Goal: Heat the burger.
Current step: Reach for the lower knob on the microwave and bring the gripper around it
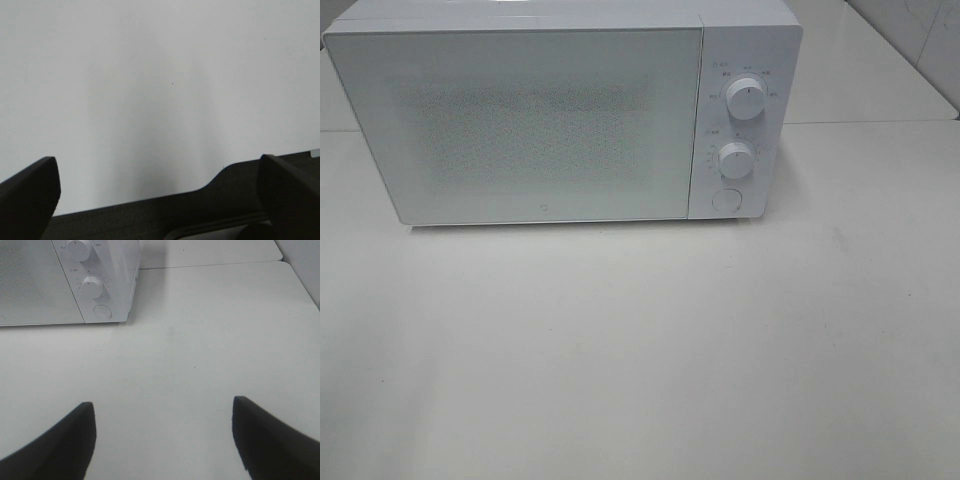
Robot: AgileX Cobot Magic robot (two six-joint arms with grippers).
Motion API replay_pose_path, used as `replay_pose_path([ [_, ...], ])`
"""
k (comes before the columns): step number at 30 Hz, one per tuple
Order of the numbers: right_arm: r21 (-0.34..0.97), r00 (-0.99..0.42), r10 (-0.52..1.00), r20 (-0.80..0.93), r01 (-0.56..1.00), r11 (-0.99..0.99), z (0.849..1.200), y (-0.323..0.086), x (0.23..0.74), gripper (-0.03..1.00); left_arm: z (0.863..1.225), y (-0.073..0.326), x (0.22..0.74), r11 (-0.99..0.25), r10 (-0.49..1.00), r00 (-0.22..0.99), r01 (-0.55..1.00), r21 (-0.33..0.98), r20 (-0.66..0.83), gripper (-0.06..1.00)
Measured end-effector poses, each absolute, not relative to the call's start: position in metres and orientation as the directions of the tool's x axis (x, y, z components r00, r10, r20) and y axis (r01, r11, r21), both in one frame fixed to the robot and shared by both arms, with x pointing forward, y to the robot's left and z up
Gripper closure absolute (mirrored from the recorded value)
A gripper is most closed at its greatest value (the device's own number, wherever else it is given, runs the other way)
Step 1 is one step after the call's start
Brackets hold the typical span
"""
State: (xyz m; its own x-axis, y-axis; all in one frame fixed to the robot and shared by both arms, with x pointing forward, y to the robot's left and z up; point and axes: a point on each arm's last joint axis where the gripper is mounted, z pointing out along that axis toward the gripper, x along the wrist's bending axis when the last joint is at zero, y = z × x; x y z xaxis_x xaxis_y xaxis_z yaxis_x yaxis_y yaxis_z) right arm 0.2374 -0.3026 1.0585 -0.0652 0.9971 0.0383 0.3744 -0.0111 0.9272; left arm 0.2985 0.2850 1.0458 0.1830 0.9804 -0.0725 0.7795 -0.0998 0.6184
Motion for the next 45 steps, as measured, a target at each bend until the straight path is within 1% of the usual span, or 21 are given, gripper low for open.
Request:
replay_pose_path([
  [4, 0.927, -0.065, 0.997, 0.038, 0.374, -0.011, 1.058, -0.303, 0.237, 0.23, 1.05, 0.287, 0.289, -0.092, 0.98, 0.188, 0.738, 0.669, -0.072, -0.04],
  [6, 0.927, -0.065, 0.997, 0.038, 0.374, -0.011, 1.058, -0.303, 0.237, 0.23, 1.053, 0.289, 0.277, -0.082, 0.979, 0.193, 0.683, 0.726, -0.071, -0.04],
  [10, 0.927, -0.065, 0.997, 0.038, 0.374, -0.011, 1.058, -0.303, 0.237, 0.23, 1.055, 0.291, 0.267, -0.065, 0.98, 0.187, 0.636, 0.769, -0.071, -0.04],
  [12, 0.927, -0.065, 0.997, 0.038, 0.374, -0.011, 1.058, -0.303, 0.237, 0.23, 1.057, 0.294, 0.258, -0.027, 0.987, 0.141, 0.596, 0.803, -0.071, -0.04],
  [13, 0.927, -0.065, 0.997, 0.038, 0.374, -0.011, 1.058, -0.303, 0.237, 0.23, 1.057, 0.294, 0.258, -0.027, 0.987, 0.141, 0.596, 0.803, -0.071, -0.04],
  [14, 0.927, -0.065, 0.997, 0.038, 0.374, -0.011, 1.058, -0.303, 0.237, 0.23, 1.057, 0.295, 0.253, 0.006, 0.993, 0.091, 0.569, 0.822, -0.071, -0.04],
  [16, 0.927, -0.065, 0.997, 0.038, 0.374, -0.011, 1.058, -0.303, 0.237, 0.23, 1.058, 0.295, 0.25, 0.021, 0.995, 0.067, 0.553, 0.833, -0.07, -0.04],
  [17, 0.927, -0.065, 0.997, 0.038, 0.374, -0.011, 1.058, -0.303, 0.237, 0.23, 1.058, 0.296, 0.244, 0.044, 0.997, 0.03, 0.518, 0.855, -0.069, -0.04],
  [22, 0.927, -0.065, 0.997, 0.038, 0.374, -0.011, 1.058, -0.303, 0.237, 0.23, 1.057, 0.296, 0.231, 0.061, 0.998, -0.002, 0.445, 0.894, -0.067, -0.04],
  [45, 0.927, -0.065, 0.997, 0.038, 0.374, -0.011, 1.058, -0.303, 0.237, 0.23, 1.056, 0.296, 0.231, 0.062, 0.998, -0.001, 0.445, 0.894, -0.068, -0.04],
])
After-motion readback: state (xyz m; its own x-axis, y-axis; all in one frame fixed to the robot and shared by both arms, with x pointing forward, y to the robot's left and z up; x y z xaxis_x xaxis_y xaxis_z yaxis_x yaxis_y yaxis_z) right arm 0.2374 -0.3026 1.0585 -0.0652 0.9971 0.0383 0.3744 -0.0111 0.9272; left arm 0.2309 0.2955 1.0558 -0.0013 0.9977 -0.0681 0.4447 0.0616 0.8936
